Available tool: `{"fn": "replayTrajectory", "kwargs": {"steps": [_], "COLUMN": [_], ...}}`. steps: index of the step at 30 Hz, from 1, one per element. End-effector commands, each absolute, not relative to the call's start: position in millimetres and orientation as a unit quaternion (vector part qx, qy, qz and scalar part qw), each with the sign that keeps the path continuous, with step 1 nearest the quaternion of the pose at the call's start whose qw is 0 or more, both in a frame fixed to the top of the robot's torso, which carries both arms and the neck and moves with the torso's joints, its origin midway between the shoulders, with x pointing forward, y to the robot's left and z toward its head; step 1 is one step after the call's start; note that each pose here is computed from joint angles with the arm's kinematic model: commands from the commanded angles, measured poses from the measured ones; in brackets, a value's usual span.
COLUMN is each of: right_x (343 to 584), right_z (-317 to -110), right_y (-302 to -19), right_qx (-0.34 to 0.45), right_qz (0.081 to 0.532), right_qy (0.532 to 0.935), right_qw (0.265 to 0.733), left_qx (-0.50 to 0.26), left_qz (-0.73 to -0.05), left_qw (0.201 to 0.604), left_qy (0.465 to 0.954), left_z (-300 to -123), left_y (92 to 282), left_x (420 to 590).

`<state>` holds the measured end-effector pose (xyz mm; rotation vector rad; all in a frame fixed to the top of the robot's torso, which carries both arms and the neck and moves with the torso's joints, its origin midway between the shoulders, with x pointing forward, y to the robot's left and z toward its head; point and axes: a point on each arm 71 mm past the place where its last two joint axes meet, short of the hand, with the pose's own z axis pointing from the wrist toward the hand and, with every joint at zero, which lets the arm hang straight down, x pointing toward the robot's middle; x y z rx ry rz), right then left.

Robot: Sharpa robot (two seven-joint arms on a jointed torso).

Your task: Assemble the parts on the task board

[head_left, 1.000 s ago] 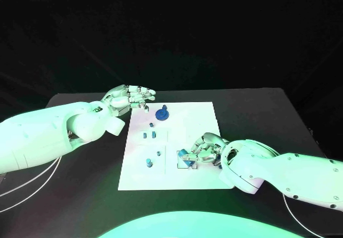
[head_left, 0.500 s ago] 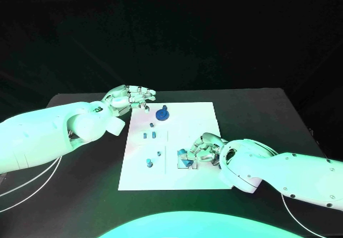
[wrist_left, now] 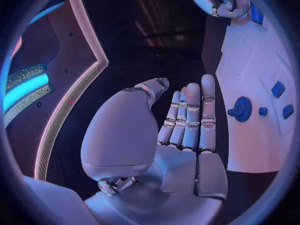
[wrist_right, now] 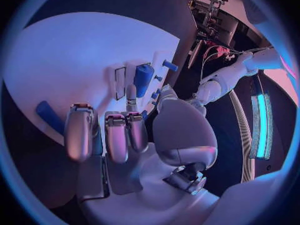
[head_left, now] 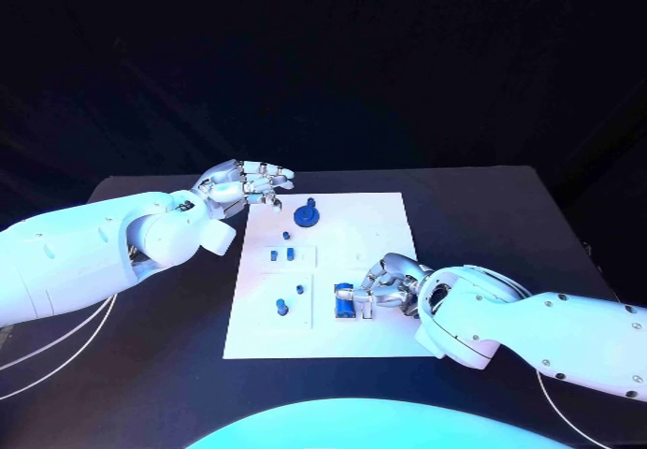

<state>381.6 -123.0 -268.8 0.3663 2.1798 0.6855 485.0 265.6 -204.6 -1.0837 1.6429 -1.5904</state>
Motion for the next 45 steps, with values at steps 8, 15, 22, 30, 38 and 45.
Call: {"fn": "replayTrajectory", "kwargs": {"steps": [8, 15, 22, 30, 38, 45], "right_x": [375.8, 370.7, 368.6, 369.6, 371.1, 373.0], "right_z": [-266.3, -266.8, -270.0, -274.4, -275.9, -275.6], "right_y": [-128.6, -131.2, -127.9, -125.4, -124.7, -124.7], "right_qx": [0.12, 0.111, 0.11, 0.112, 0.114, 0.118], "right_qz": [0.279, 0.288, 0.29, 0.286, 0.282, 0.282], "right_qy": [0.863, 0.864, 0.865, 0.866, 0.864, 0.86], "right_qw": [0.404, 0.398, 0.395, 0.395, 0.401, 0.409], "left_qx": [-0.403, -0.403, -0.403, -0.403, -0.403, -0.403], "left_qz": [-0.605, -0.605, -0.605, -0.605, -0.605, -0.605], "left_qw": [0.296, 0.297, 0.297, 0.297, 0.297, 0.296], "left_qy": [0.619, 0.619, 0.619, 0.619, 0.619, 0.619], "left_z": [-203.6, -203.6, -203.6, -203.6, -203.6, -203.6], "left_y": [264.0, 264.4, 264.0, 264.1, 264.4, 264.5], "left_x": [484.4, 484.3, 484.3, 484.3, 484.3, 484.2]}}
